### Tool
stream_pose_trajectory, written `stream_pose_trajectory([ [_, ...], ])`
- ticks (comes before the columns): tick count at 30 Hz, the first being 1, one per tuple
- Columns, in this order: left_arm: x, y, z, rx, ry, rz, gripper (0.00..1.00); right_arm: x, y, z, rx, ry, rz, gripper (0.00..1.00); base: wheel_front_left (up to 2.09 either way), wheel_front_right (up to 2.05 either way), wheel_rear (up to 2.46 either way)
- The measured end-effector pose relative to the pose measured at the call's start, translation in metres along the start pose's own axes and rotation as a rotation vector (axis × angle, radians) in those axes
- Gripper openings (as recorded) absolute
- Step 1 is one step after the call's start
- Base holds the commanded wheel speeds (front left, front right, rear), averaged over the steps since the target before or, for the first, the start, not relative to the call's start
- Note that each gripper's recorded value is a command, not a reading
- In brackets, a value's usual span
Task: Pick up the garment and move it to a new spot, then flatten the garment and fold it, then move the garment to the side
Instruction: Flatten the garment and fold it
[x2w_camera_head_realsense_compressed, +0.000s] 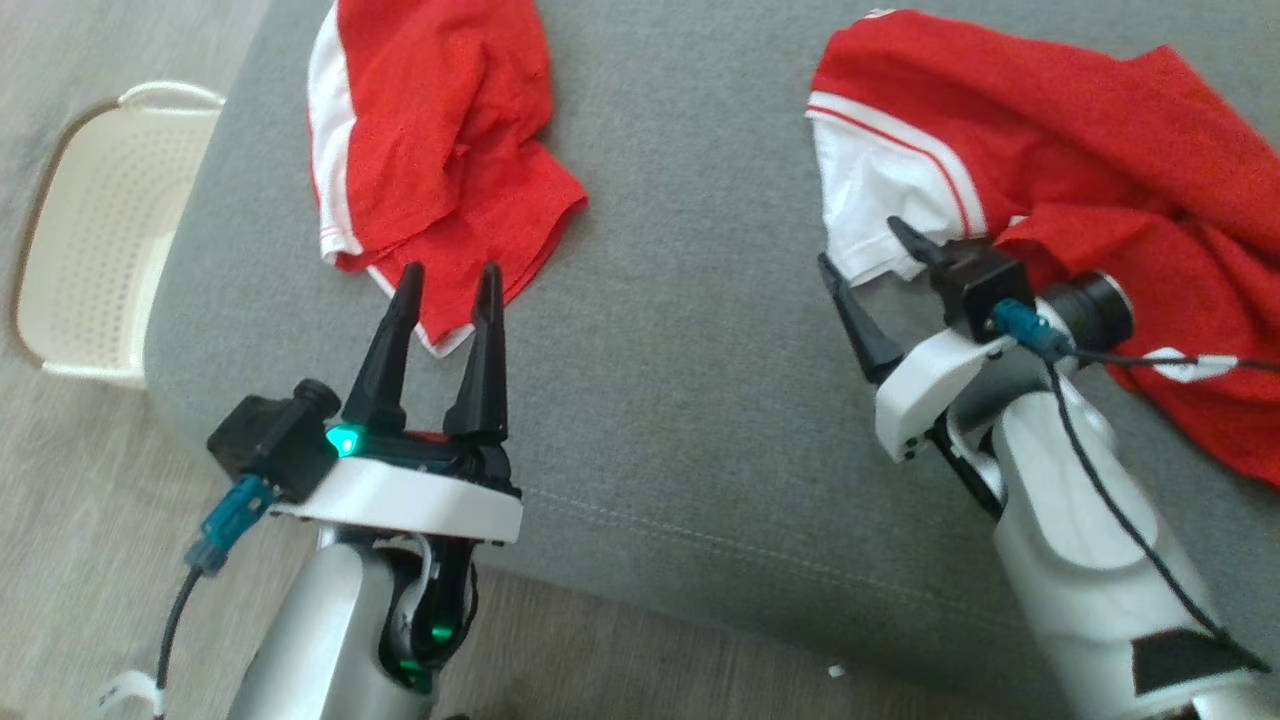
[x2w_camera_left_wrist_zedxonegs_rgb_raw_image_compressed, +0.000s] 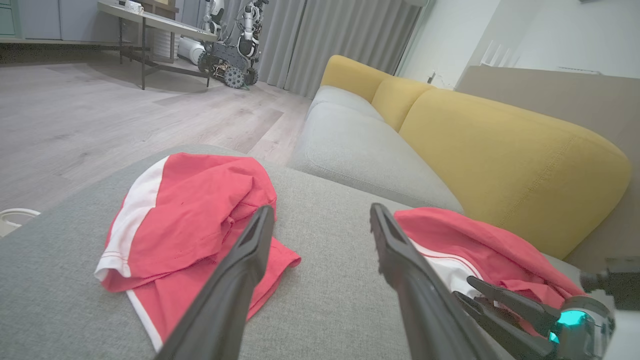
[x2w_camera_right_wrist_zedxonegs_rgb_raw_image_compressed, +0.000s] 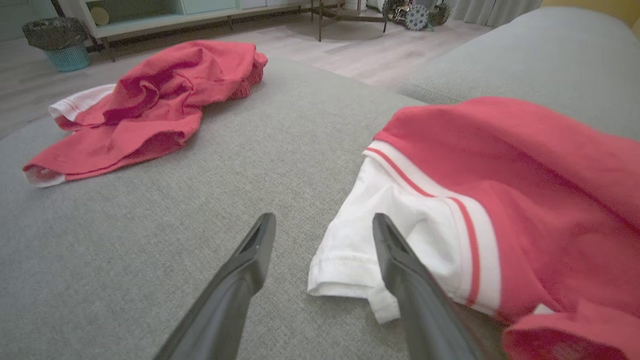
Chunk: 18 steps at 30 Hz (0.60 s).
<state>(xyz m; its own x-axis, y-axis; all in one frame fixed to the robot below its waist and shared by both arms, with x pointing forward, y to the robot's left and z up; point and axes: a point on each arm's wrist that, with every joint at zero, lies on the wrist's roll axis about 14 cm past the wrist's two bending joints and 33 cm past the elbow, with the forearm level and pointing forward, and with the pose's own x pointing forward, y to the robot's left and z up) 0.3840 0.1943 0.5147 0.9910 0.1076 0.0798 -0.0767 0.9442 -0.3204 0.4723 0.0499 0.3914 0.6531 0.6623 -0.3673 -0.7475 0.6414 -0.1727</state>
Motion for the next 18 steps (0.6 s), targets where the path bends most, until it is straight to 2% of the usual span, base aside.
stream_pose_trajectory([
  [13,0.006,0.007,-0.01,-0.003,0.032,0.034,1.0,0.029,-0.01,-0.043,0.016,0.169,0.021,1.0,0.0,0.0,0.0],
  [14,0.007,0.008,-0.01,0.0,0.032,0.038,1.0,0.031,-0.011,-0.045,0.019,0.179,0.02,0.46,0.0,0.0,0.0],
  [15,0.007,0.007,-0.01,0.0,0.031,0.036,1.0,0.032,-0.011,-0.044,0.017,0.183,0.021,0.0,0.0,0.0,0.0],
  [18,0.008,0.006,-0.008,-0.002,0.027,0.033,1.0,0.033,-0.013,-0.043,0.022,0.185,0.02,0.0,0.0,0.0,0.0],
])
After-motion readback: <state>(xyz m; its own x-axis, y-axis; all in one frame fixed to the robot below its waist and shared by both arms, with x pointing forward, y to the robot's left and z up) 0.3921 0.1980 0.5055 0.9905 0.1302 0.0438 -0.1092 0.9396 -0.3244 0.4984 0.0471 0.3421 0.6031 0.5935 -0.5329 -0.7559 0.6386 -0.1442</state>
